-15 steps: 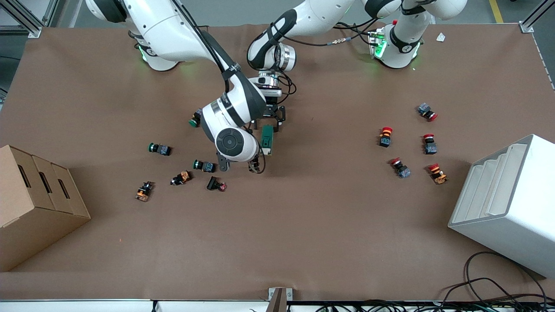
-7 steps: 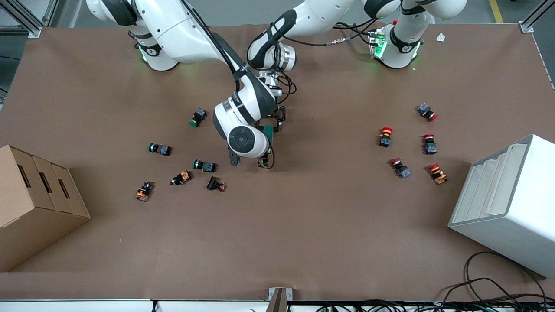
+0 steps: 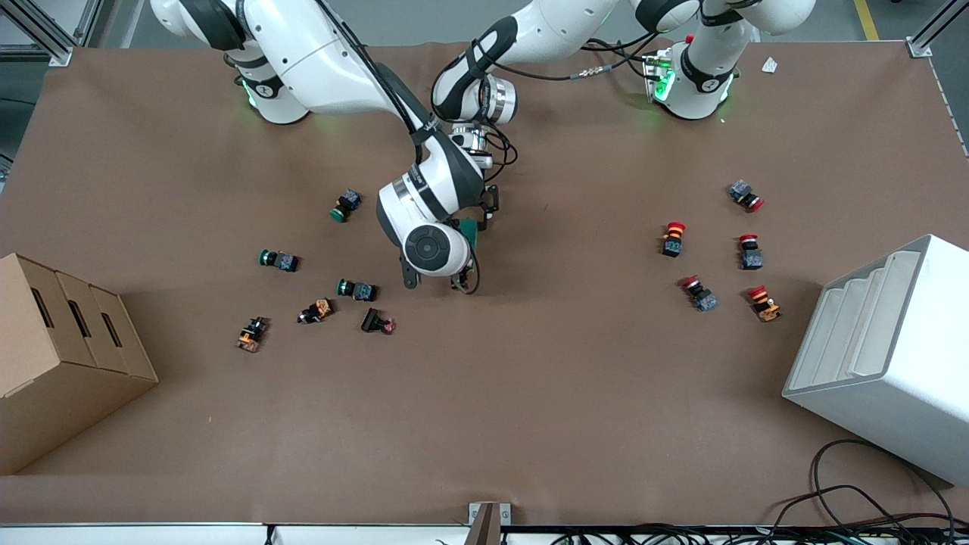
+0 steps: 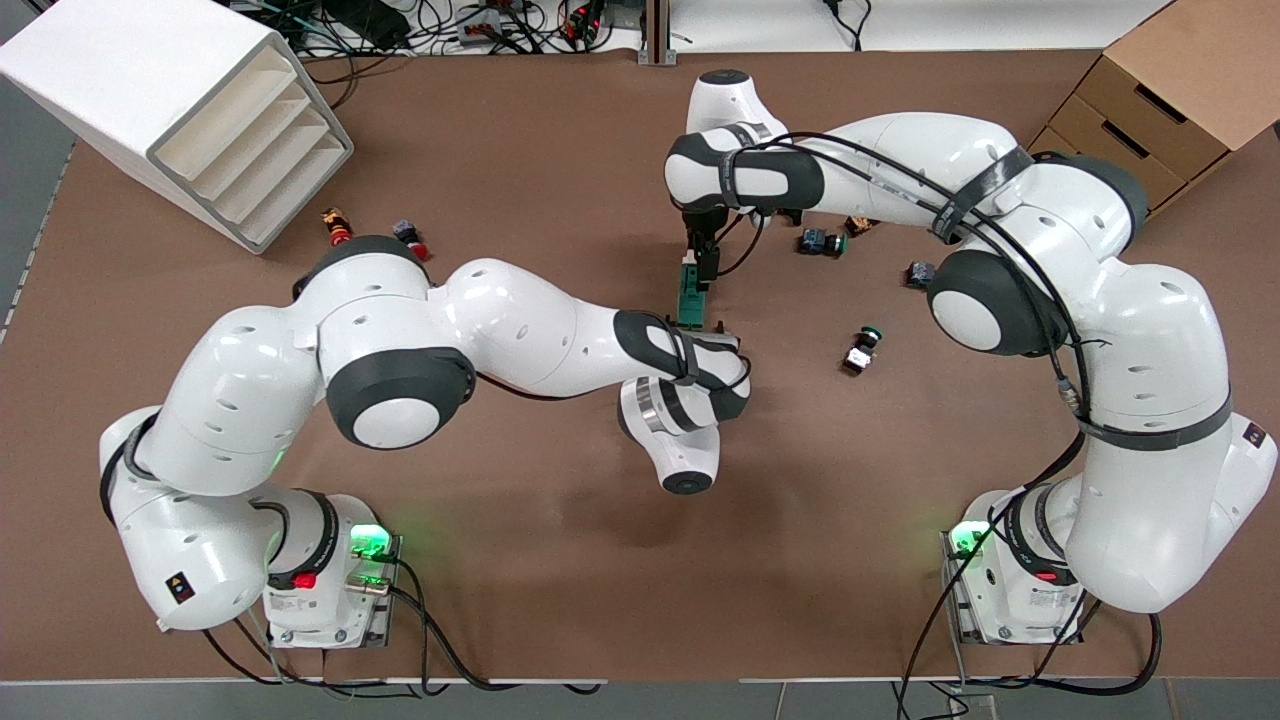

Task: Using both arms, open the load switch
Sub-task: 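Press the white handle down into the switch body with the right gripper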

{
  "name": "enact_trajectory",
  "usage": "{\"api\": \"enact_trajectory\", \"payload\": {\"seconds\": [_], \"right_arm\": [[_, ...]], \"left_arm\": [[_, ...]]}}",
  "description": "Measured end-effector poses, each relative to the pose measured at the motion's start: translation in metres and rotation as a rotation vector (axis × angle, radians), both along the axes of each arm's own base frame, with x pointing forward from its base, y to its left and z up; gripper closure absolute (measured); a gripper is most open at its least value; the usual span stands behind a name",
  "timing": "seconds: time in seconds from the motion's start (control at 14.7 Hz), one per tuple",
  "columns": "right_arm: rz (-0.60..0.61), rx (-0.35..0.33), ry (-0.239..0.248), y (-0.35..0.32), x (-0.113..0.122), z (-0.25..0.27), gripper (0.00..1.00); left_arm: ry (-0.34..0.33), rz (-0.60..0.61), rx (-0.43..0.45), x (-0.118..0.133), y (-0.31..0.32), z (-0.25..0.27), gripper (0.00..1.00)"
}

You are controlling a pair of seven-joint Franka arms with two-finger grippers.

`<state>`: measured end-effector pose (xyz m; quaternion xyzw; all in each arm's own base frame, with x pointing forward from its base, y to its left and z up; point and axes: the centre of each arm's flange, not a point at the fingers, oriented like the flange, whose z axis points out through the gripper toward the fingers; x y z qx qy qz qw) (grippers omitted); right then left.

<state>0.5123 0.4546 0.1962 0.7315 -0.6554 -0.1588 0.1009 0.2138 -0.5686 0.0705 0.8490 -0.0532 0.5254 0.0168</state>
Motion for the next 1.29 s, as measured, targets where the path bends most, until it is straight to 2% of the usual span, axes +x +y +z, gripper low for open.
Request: {"api": "enact_trajectory", "payload": {"seconds": [0.27,0.48,0.88,1.29], "right_arm": [[0.030,-0.020,0.085,0.005,-0.001,0.024,0.00],[0.026,0.000,0.142,0.010,-0.004,0.038,0.00],[0.055,-0.018,0.215,0.014,-0.019,0.040,0.00],[0.077,-0.040,0.243,0.020,-0.034,0.029,0.00]], "left_arm": [[0.000,0.000,0.000,0.000,0.000,0.000,0.00],[0.000,0.001,0.000,0.001,0.000,0.000,0.00],[0.000,0.001,0.000,0.001,0.000,0.000,0.00],[-0.001,0.001,0.000,0.001,0.000,0.000,0.00]]}}
